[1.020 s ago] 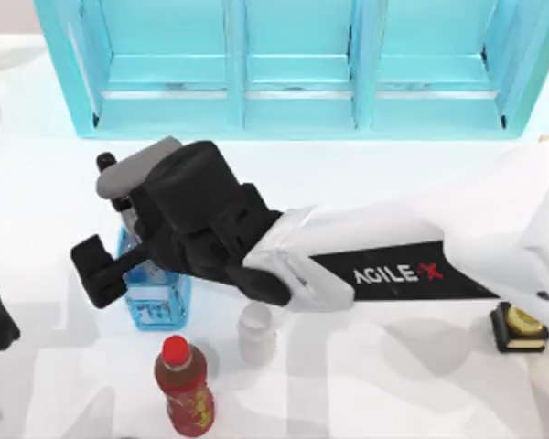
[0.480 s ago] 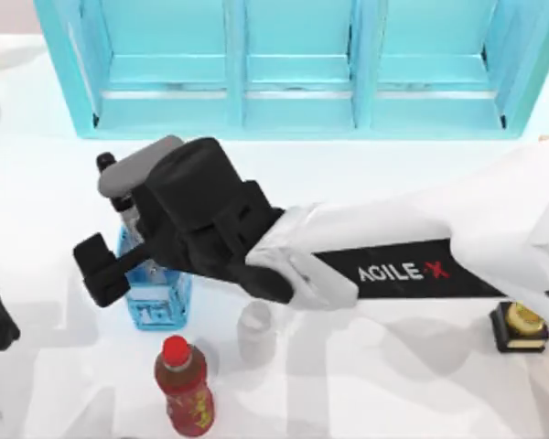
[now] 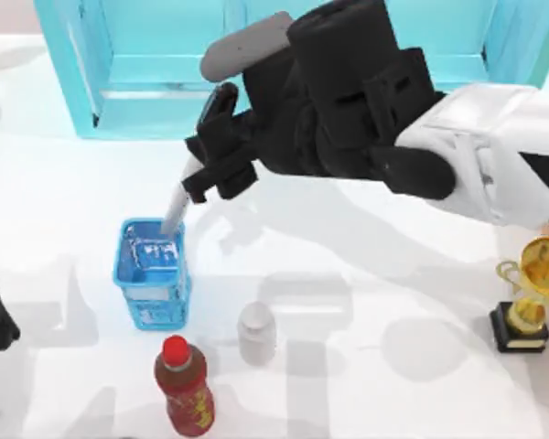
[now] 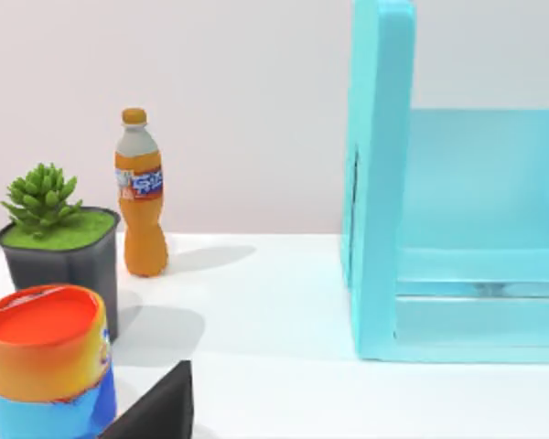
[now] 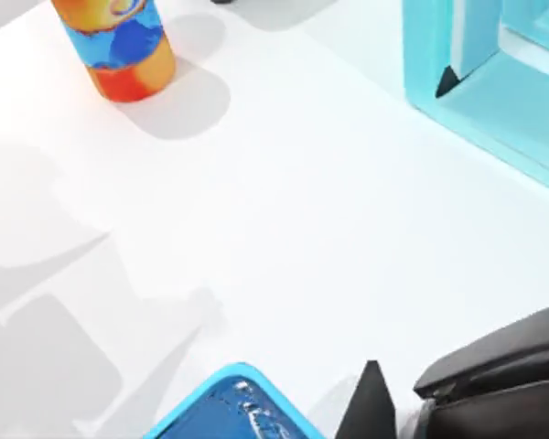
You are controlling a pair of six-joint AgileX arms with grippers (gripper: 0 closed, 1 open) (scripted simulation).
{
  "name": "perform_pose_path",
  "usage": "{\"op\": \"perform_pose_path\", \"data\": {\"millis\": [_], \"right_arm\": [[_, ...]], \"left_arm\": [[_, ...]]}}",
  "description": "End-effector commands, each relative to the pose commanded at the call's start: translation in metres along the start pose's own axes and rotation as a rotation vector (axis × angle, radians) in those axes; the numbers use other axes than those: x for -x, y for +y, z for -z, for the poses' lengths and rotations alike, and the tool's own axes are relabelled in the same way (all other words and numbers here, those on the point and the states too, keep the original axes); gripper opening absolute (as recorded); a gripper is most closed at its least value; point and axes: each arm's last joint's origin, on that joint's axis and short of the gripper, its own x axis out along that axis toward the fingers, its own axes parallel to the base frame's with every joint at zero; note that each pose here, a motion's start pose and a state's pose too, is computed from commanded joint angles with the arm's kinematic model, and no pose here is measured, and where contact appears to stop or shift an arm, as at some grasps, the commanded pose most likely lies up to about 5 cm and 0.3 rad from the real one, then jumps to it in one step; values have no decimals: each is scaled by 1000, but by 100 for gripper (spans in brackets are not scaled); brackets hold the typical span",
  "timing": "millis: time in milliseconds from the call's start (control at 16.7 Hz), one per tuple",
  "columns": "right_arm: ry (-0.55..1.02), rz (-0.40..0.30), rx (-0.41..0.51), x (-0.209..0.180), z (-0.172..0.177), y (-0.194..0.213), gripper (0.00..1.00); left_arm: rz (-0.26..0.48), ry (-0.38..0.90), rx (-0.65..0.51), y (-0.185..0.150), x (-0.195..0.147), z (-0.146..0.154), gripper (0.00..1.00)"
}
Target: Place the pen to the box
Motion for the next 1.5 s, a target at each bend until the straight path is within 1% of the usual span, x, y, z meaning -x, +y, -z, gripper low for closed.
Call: {"op": "perform_pose_path", "data": {"millis": [120, 240, 600, 780, 900, 1020, 1140, 1260, 1380, 1500], "right_arm": [[5, 5, -8, 31, -7, -13, 0], [19, 1, -19, 48, -7, -19, 0], [23, -2, -21, 51, -7, -20, 0], [42, 38, -24, 65, -9, -41, 0], [70, 96, -34, 85, -10, -71, 0], [106, 176, -58, 118, -7, -109, 0], [144, 273, -100, 164, 3, -147, 0], [178, 371, -153, 217, 18, -175, 0], [204, 449, -199, 267, 36, -186, 0], [222, 501, -228, 304, 50, -183, 0]], "left_arm": [[0, 0, 0, 0, 0, 0, 100], [0, 0, 0, 0, 0, 0, 100], [0, 0, 0, 0, 0, 0, 100], [0, 0, 0, 0, 0, 0, 100], [0, 0, 0, 0, 0, 0, 100], [0, 0, 0, 0, 0, 0, 100], [0, 0, 0, 0, 0, 0, 100], [0, 0, 0, 0, 0, 0, 100], [0, 0, 0, 0, 0, 0, 100], [0, 0, 0, 0, 0, 0, 100]]}}
